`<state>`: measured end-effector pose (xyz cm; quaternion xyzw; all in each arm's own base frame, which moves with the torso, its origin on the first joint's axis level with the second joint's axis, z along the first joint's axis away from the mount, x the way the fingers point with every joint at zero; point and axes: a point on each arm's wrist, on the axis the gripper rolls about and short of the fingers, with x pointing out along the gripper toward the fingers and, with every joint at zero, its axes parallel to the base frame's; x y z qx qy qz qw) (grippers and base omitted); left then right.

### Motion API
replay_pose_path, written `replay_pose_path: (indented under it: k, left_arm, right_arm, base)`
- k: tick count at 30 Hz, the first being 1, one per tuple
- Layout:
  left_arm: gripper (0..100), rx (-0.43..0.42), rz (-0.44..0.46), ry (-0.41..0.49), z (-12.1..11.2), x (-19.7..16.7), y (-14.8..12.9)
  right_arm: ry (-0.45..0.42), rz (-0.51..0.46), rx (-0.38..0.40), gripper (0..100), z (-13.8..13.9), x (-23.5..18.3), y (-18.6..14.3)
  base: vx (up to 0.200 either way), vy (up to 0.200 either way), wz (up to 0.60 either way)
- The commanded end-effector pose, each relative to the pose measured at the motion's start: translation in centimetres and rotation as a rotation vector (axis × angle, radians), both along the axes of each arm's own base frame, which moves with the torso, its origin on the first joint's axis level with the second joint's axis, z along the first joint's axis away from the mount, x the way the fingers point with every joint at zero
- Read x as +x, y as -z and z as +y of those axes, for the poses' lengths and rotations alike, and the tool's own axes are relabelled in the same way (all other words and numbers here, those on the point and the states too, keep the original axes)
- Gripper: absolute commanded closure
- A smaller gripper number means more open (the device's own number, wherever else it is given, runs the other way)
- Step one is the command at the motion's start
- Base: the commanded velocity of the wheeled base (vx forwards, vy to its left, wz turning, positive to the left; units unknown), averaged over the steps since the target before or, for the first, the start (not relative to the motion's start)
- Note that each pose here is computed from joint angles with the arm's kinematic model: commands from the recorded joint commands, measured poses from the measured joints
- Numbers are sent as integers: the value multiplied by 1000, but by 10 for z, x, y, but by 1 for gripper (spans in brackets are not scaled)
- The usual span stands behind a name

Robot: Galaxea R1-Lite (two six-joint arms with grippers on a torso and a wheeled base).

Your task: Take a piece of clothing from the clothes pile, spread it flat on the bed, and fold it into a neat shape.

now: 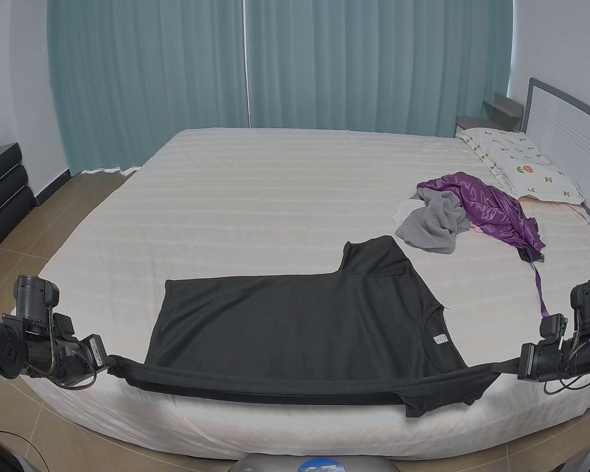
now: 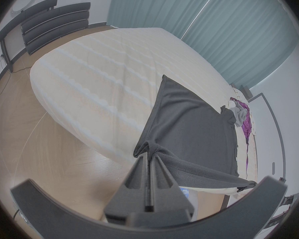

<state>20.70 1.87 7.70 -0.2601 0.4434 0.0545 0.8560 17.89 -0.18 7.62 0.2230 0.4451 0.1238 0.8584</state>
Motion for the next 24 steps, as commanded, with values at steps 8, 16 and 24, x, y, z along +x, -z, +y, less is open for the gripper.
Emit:
replay_pose_path:
  k: [8,16,24]
  left_arm:
    - [100,-13,44,6,-2,15,4]
    - [100,-40,72,-17,-1,40,14]
    - [100,-48,100,-8,-3,60,26]
  right_arm:
    - [-24,-1,-6,100,4,24,0]
    - [-9,32,-24,100,2,54,10]
    - [-13,43,-26,100,3,80,18]
  base:
    - [0,0,0]
    - [0,0,0]
    - [0,0,0]
